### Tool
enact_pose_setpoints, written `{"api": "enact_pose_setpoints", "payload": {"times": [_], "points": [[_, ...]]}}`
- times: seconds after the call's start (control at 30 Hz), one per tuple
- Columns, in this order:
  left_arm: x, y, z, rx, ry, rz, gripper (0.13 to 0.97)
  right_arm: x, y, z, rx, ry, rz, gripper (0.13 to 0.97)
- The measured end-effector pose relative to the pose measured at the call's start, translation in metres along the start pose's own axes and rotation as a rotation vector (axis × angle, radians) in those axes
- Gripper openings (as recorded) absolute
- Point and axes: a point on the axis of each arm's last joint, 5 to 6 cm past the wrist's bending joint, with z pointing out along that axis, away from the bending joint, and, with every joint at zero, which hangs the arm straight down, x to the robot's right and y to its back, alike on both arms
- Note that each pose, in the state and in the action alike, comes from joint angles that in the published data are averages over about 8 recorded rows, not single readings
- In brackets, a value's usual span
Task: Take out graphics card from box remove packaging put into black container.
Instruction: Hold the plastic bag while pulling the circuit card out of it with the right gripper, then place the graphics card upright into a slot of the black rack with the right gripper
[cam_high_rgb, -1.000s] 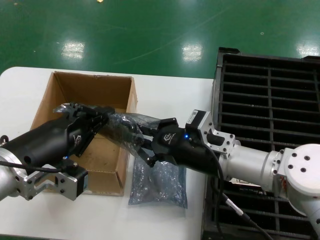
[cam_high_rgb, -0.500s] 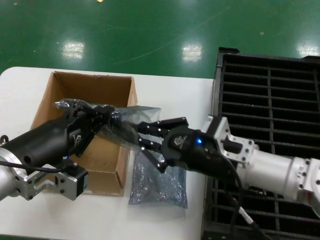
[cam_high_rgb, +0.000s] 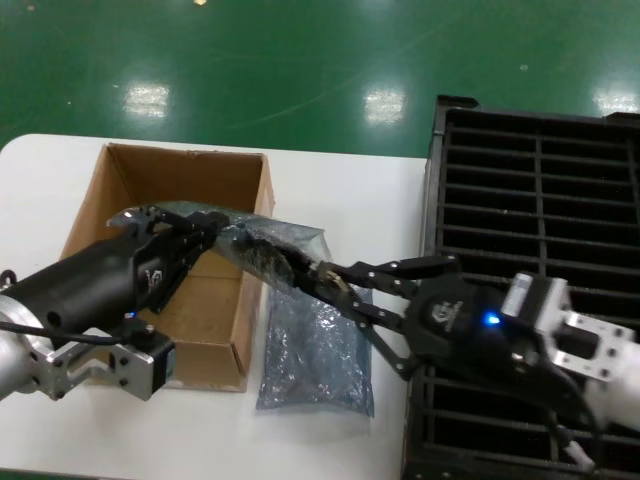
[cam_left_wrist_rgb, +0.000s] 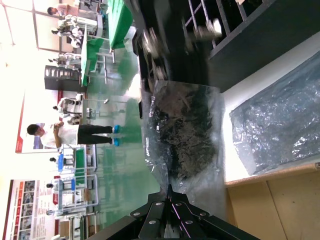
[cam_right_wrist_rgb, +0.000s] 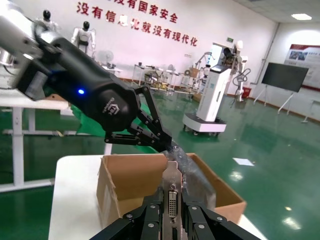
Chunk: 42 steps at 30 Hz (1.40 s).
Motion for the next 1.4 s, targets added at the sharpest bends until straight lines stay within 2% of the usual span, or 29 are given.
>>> {"api": "enact_pose_setpoints", "payload": {"times": [0.27, 0.47, 0.63, 0.8, 1.17, 1.4], "points": [[0.0000, 0.0000, 0.000, 0.000, 0.000, 0.000, 0.139, -0.002, -0.021, -0.057, -0.055, 0.029, -0.067, 0.190], [0.0000, 0.0000, 0.000, 0.000, 0.000, 0.000, 0.139, 0.001, -0.035, -0.095, -0.142, 0.036, -0.099, 0.190], [0.0000, 0.0000, 0.000, 0.000, 0.000, 0.000, 0.139, 0.007, -0.035, -0.115, -0.225, 0.052, -0.098, 0.190], [0.0000, 0.0000, 0.000, 0.000, 0.000, 0.000, 0.139, 0.012, -0.033, -0.122, -0.264, 0.070, -0.082, 0.190], [0.0000, 0.0000, 0.000, 0.000, 0.000, 0.000, 0.139, 0.012, -0.033, -0.123, -0.268, 0.073, -0.079, 0.190], [0.0000, 0.0000, 0.000, 0.000, 0.000, 0.000, 0.139, 0.020, -0.045, -0.119, -0.289, 0.037, -0.107, 0.190]]}}
